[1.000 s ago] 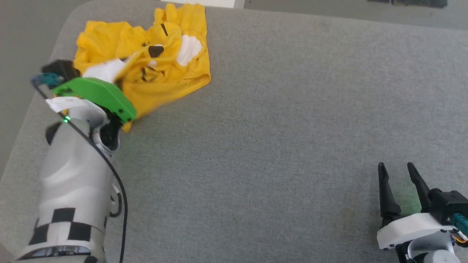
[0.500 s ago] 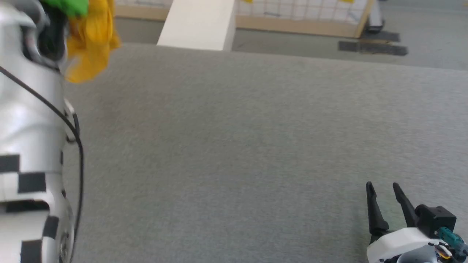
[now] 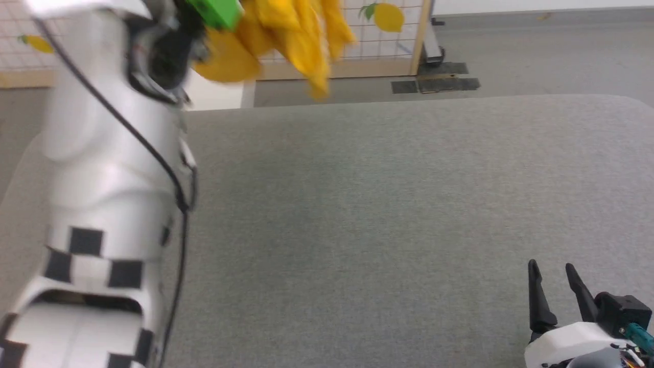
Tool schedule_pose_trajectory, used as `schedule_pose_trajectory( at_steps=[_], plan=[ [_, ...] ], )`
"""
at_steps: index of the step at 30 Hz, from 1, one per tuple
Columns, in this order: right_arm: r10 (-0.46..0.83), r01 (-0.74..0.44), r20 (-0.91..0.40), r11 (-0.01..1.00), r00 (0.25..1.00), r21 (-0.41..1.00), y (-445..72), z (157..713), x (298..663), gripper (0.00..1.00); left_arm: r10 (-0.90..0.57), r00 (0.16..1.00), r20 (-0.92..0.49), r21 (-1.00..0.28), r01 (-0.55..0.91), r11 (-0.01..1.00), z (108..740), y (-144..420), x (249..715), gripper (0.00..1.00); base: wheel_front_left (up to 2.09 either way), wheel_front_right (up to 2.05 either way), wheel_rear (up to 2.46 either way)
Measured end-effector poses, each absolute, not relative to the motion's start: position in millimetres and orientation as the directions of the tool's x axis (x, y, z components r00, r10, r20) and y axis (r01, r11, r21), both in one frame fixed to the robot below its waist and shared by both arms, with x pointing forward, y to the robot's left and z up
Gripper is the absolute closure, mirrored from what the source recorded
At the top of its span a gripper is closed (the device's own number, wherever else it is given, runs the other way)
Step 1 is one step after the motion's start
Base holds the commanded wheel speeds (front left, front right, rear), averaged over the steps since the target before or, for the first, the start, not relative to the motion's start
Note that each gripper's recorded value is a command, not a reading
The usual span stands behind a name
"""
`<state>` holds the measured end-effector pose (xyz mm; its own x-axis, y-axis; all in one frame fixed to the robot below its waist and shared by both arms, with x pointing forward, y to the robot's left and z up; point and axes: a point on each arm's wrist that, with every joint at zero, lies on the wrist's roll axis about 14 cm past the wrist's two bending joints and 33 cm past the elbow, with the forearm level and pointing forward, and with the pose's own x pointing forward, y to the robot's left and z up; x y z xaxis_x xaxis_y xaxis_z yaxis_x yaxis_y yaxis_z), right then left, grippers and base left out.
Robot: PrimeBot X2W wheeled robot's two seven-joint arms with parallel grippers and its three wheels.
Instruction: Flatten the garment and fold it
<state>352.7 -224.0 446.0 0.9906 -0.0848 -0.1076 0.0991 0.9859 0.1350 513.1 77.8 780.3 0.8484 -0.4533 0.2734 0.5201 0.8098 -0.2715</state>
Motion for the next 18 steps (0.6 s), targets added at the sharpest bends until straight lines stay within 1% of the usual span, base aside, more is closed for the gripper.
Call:
schedule_pose_trajectory(
  at_steps=[4,7,9,10,12,13,15,17,18],
  plan=[
    [-0.136,0.149,-0.102,0.98,0.985,0.133,-240,448,344,0.0,-0.562,0.819,0.117,-0.33,0.566,0.756,712,28,505,1.0,0.0,0.0,0.0],
    [-0.15,0.164,-0.11,0.978,0.982,0.13,-245,446,340,0.0,-0.632,0.773,-0.046,-0.398,0.566,0.722,641,-1,492,1.0,0.0,0.0,0.0],
    [-0.154,0.169,-0.12,0.977,0.981,0.128,-246,443,339,0.0,-0.661,0.73,-0.176,-0.438,0.543,0.717,588,-12,478,1.0,0.0,0.0,0.0],
    [-0.157,0.173,-0.125,0.977,0.98,0.127,-247,441,338,0.0,-0.67,0.701,-0.243,-0.447,0.532,0.719,559,-18,468,1.0,0.0,0.0,0.0],
    [-0.165,0.182,-0.133,0.975,0.977,0.126,-249,439,337,0.0,-0.67,0.639,-0.378,-0.406,0.535,0.741,505,-26,444,1.0,0.0,0.0,0.0],
    [-0.169,0.186,-0.136,0.974,0.976,0.125,-250,438,337,0.0,-0.669,0.617,-0.414,-0.421,0.522,0.742,487,-27,436,1.0,0.0,0.0,0.0],
    [-0.177,0.195,-0.143,0.973,0.974,0.123,-253,436,336,0.0,-0.662,0.532,-0.528,-0.429,0.506,0.748,441,-30,407,1.0,0.0,0.0,0.0],
    [-0.18,0.198,-0.148,0.973,0.972,0.121,-253,434,335,0.0,-0.646,0.452,-0.615,-0.435,0.489,0.756,408,-28,383,1.0,0.0,0.0,0.0],
    [-0.18,0.199,-0.151,0.972,0.972,0.121,-254,434,335,0.0,-0.64,0.426,-0.64,-0.438,0.483,0.759,398,-27,374,1.0,0.0,0.0,0.0]
  ],
)
